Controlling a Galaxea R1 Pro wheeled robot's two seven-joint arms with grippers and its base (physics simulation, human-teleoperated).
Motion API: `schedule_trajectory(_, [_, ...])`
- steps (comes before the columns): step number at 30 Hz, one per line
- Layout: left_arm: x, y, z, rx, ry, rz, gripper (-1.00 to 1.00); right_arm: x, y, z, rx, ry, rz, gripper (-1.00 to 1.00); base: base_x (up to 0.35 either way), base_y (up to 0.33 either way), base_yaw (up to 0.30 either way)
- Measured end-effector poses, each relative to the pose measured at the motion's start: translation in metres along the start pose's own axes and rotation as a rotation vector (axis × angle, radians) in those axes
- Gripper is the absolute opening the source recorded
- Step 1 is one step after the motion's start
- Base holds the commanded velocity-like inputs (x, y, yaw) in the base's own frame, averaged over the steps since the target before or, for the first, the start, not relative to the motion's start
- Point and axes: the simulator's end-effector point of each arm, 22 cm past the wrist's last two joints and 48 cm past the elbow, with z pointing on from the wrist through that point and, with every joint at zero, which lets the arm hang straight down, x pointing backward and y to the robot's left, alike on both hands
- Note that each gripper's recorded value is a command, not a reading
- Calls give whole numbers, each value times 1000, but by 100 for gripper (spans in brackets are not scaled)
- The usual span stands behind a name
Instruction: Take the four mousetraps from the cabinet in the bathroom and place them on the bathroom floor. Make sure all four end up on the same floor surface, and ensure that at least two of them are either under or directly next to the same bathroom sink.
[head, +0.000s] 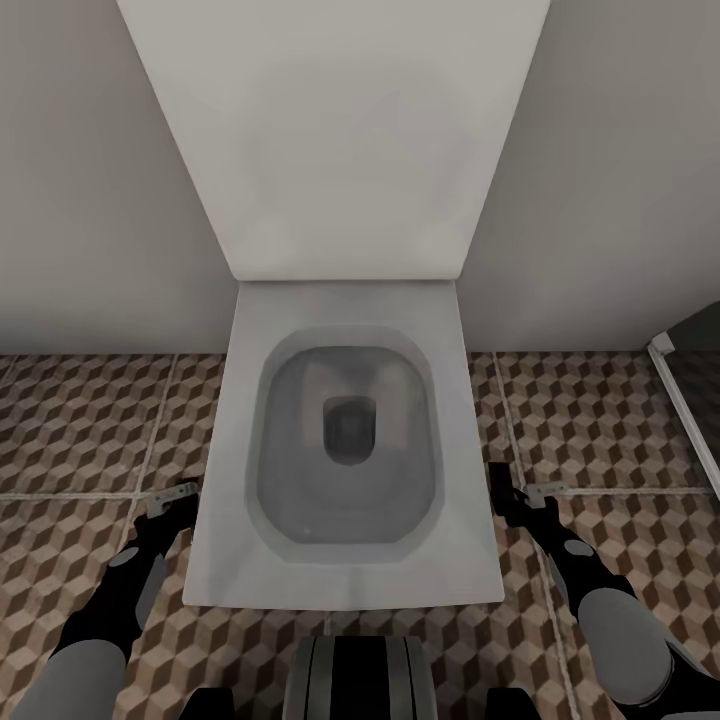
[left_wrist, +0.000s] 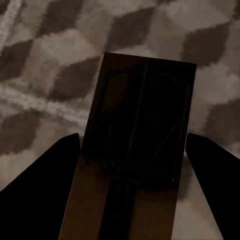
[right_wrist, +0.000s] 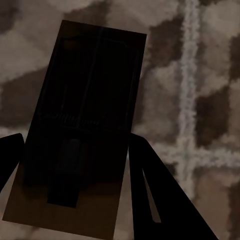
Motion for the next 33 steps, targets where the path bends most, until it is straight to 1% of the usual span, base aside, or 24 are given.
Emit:
schedule_trajectory(5, [2,-5,0,7,2,-1,-100,0,0,0,0,0,0,-100,0,0,0])
schedule_trajectory(10, [15,-5,4,5,23,4,-100,13,2,4,-2,20,-1,-100,0,0,0])
schedule_trajectory(26, [15,-7,4,7,21,2,-100,13,2,4,-2,20,0,-100,0,0,0])
schedule_trajectory(31, [29,-6,8,5,45,7,-100,26,4,7,-5,41,-1,-100,0,0,0])
schedule_trajectory(33, [29,-6,8,5,46,7,-100,26,4,7,-6,40,-1,-100,0,0,0])
